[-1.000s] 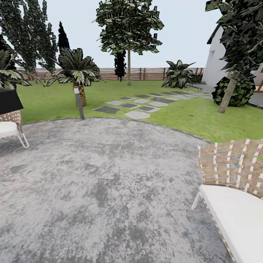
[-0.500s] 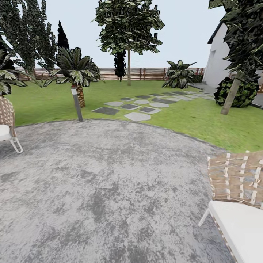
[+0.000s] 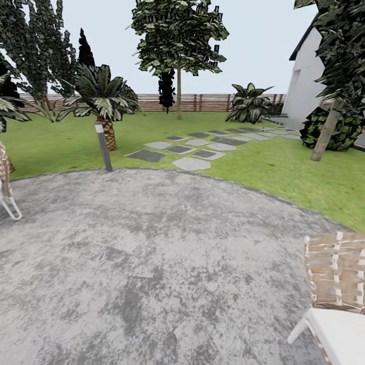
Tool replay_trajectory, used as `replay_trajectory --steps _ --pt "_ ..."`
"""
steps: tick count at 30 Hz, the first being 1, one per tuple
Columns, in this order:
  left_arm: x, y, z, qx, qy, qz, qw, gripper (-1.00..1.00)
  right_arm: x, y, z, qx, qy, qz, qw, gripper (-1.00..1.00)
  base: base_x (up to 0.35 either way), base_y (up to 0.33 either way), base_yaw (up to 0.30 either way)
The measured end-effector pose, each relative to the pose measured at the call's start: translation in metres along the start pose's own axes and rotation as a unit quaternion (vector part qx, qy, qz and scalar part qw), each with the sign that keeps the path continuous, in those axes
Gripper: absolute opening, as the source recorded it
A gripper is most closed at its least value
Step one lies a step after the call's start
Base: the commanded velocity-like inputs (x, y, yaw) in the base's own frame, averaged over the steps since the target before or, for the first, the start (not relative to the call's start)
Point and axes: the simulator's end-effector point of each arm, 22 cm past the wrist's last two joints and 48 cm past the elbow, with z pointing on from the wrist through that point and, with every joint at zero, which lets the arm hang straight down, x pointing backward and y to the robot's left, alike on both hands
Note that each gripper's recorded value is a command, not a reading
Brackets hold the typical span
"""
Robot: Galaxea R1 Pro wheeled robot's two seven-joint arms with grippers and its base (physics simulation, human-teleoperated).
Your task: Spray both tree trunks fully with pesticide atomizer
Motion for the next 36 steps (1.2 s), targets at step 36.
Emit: replay_trajectory --steps 36 --pt "0.0000 -0.0001 0.0000 0.000 0.000 0.000 1.0000 1.00 0.0000 -0.0002 0.0000 0.000 0.000 0.000 1.0000 1.00 0.339 0.000 0.000"
